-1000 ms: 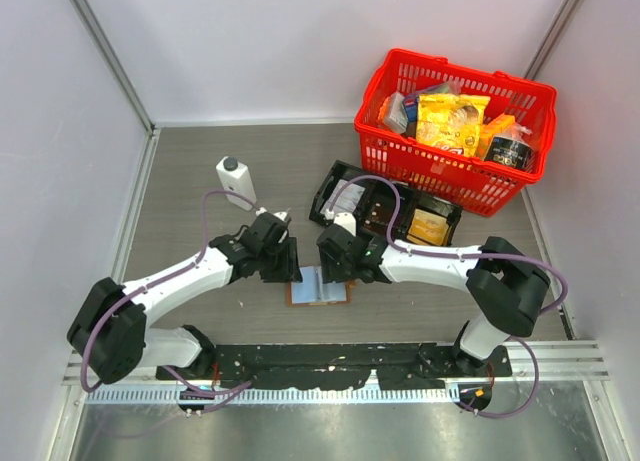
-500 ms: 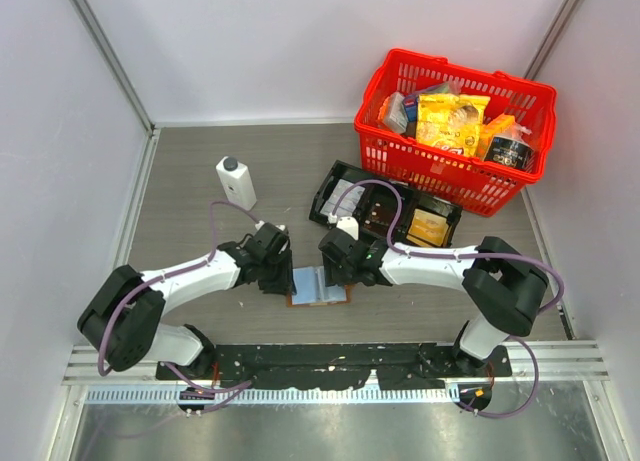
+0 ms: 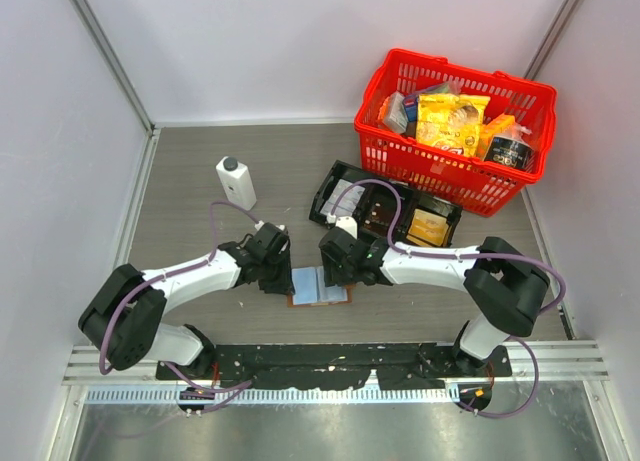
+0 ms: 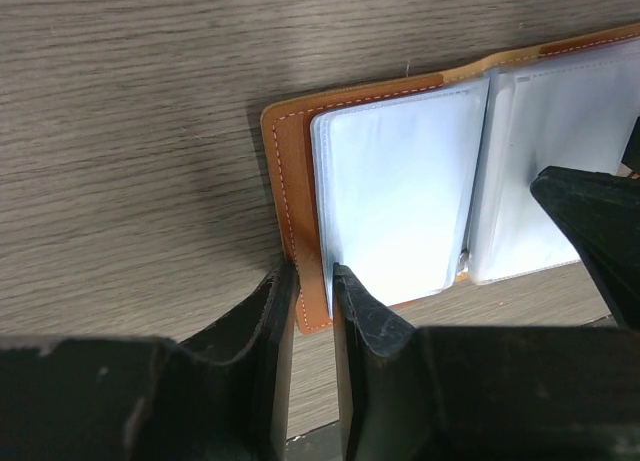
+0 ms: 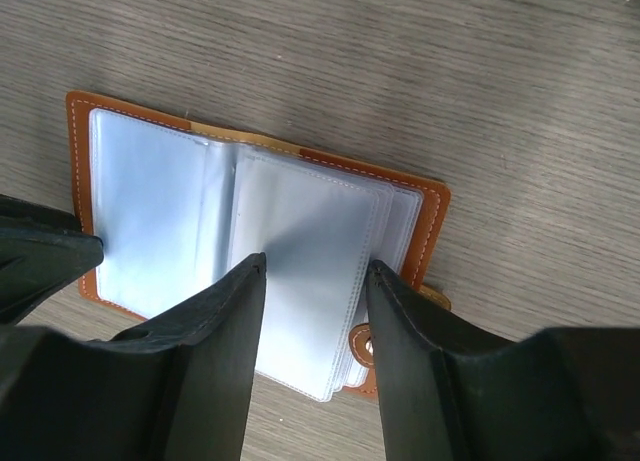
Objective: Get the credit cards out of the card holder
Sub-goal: Remove the credit card from the card holder.
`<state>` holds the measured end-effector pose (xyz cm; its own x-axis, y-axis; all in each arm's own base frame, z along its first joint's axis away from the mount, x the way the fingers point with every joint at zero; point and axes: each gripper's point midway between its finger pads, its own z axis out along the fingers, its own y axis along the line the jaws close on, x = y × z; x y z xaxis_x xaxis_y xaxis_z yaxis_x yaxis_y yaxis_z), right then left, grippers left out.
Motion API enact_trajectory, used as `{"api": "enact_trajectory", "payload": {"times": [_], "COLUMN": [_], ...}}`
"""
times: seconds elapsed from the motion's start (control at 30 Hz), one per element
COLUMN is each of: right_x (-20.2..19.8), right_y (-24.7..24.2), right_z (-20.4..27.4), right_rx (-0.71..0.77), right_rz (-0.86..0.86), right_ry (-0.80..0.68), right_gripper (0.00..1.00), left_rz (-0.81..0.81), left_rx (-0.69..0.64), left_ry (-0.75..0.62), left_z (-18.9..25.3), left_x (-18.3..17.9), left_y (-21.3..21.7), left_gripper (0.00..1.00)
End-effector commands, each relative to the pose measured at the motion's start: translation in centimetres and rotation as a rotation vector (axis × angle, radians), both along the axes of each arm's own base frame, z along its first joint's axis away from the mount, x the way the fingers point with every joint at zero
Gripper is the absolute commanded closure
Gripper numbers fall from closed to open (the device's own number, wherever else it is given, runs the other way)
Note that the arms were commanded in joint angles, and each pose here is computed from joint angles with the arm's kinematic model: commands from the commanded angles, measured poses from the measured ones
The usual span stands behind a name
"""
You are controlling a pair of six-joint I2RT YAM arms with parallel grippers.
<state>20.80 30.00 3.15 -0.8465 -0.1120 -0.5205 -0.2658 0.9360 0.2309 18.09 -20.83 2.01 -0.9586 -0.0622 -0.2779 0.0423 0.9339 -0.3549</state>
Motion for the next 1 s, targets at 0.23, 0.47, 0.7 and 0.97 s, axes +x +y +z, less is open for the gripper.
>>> {"api": "enact_trajectory", "payload": {"times": [0.23, 0.47, 0.7, 0.97], "right_x": [1.5, 2.3, 2.1, 1.7], "right_y": [1.9, -0.3, -0.2, 0.8], "right_z": [4.8, 3.5, 3.3, 2.8], "right_rx": [0.063, -0.053, -0.03, 0.018], "right_rz": [-0.007, -0.096, -0.089, -0.064], "right_ry": [-0.08, -0.094, -0.096, -0.075], "right_gripper": [0.43, 0.41, 0.39, 0.39], "left_rz": [-0.011, -0.012, -0.013, -0.015], "left_rx": [-0.033, -0.034, -0.036, -0.04], "left_ry": [-0.01, -0.012, -0.01, -0.011], "left_z": [-0.3, -0.3, -0.3, -0.2], "left_x": [0.1, 0.1, 0.0, 0.0], "left_y": [-0.7, -0.7, -0.7, -0.7], "left_gripper": [0.76, 0.78, 0.78, 0.79]}}
